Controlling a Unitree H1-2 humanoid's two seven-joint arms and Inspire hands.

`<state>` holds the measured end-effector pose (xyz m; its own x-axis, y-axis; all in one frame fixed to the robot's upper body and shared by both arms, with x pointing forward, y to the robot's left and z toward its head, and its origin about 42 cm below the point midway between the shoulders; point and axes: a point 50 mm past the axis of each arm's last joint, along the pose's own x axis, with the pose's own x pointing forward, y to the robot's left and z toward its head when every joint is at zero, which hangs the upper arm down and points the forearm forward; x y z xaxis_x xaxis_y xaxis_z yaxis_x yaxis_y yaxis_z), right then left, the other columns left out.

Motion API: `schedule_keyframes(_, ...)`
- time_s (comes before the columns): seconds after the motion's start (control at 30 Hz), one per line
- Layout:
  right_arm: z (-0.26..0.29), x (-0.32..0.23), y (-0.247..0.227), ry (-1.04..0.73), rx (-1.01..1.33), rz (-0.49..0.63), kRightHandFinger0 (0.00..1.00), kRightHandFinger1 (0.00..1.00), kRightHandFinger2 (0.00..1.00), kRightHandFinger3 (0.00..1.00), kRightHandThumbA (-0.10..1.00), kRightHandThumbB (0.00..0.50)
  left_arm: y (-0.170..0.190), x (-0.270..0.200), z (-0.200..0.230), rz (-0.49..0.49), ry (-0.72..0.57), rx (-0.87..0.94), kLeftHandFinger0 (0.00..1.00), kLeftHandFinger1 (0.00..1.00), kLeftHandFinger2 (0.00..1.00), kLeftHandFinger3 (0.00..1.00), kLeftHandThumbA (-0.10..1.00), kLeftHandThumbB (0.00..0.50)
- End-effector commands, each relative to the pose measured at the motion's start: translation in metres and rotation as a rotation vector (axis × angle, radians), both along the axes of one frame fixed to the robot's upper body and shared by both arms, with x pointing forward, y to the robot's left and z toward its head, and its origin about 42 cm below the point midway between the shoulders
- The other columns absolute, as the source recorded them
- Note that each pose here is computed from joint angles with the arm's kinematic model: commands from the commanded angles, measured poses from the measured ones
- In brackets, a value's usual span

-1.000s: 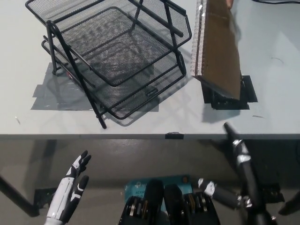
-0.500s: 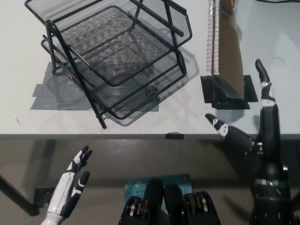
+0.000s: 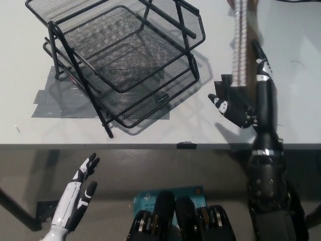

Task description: A person hands a notebook to the robot and the robot grabs it with its right hand and places it in the file tray kept in the centre of the desk infront of it.

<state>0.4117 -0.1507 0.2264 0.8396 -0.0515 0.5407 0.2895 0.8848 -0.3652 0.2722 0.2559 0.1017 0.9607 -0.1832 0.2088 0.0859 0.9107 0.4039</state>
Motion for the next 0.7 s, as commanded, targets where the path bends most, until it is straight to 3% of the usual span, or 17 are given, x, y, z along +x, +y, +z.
schedule_keyframes(0.0,0.021,0.025,0.007,-0.060,0.001,-0.026,1.00,1.00,1.00,1.00,1.00,0.405,0.001,0.004,0.011,-0.018,-0.055,0.004,1.00,1.00,1.00,1.00,1.00,0.410)
schedule_keyframes(0.07,0.023,0.038,0.008,-0.075,0.031,-0.014,1.00,1.00,1.00,1.00,1.00,0.371,0.001,0.005,0.012,-0.020,-0.057,0.008,1.00,1.00,1.00,1.00,1.00,0.401)
schedule_keyframes(0.27,0.031,0.059,0.005,-0.099,0.044,-0.066,1.00,1.00,1.00,1.00,1.00,0.378,0.001,0.006,0.012,-0.024,-0.064,0.003,1.00,1.00,1.00,1.00,1.00,0.383)
schedule_keyframes(0.53,0.034,0.067,0.002,-0.186,0.135,-0.178,1.00,1.00,1.00,1.00,1.00,0.312,0.002,0.007,0.013,-0.029,-0.081,-0.003,1.00,1.00,1.00,1.00,1.00,0.358)
schedule_keyframes(0.6,0.034,0.068,0.000,-0.275,0.264,-0.190,1.00,1.00,1.00,1.00,0.74,0.169,0.001,0.007,0.012,-0.027,-0.081,-0.007,1.00,1.00,1.00,1.00,1.00,0.356)
schedule_keyframes(0.63,0.035,0.068,-0.001,-0.288,0.293,-0.191,1.00,1.00,1.00,1.00,0.68,0.151,0.001,0.007,0.012,-0.027,-0.082,-0.007,1.00,1.00,1.00,1.00,1.00,0.355)
schedule_keyframes(0.67,0.037,0.071,-0.009,-0.307,0.360,-0.219,0.24,0.38,0.61,0.71,0.61,0.021,0.002,0.006,0.012,-0.026,-0.083,-0.005,1.00,1.00,1.00,1.00,1.00,0.353)
